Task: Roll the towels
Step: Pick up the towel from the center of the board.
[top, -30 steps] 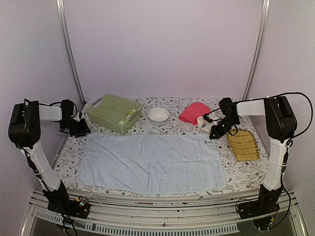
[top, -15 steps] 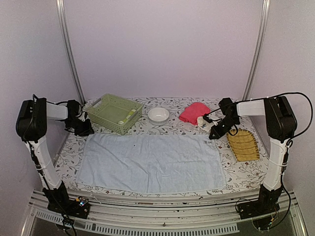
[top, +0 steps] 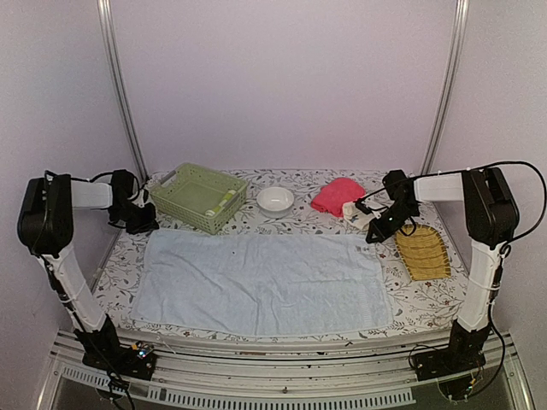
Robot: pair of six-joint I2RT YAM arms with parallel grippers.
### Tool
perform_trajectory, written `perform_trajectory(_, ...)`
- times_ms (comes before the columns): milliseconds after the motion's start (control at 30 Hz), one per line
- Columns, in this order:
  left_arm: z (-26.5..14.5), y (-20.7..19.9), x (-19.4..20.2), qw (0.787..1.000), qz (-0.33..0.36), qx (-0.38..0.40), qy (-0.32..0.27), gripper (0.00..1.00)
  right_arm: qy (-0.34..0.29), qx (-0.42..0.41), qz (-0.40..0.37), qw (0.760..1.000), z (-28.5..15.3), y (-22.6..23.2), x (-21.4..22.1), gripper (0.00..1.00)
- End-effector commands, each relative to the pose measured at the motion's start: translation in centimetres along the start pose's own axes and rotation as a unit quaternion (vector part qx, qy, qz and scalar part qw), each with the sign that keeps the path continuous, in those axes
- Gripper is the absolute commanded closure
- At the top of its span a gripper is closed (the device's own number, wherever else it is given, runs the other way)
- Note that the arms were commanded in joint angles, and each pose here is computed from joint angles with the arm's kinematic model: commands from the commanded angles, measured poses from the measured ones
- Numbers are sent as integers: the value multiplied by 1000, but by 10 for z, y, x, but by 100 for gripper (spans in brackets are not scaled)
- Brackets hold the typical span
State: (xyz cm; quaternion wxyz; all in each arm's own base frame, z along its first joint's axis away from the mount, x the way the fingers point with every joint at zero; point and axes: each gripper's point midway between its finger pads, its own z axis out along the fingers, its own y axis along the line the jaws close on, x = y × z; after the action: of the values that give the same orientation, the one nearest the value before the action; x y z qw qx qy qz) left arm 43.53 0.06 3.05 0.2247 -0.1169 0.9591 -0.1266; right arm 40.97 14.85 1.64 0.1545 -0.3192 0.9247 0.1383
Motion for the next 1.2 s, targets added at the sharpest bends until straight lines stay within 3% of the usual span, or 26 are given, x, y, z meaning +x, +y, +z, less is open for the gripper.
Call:
perform_trajectory(0,-45,-17,-18,998,12,14,-63,100,-21,24,13,999,-35,-16,-1,97)
perform_trajectory(300,-73,-36,-22,994,1,55,-94,100,-40,37,25,998,-58,-34,-9,97)
perform_trajectory(767,-98,-21,-34,989,-6,32,-145,100,-86,48,4,995,-75,-55,-58,97)
perform_trajectory(1167,-97,-17,0,995,-45,41,-84,100,-87,38,-4,996,-82,-36,-36,97)
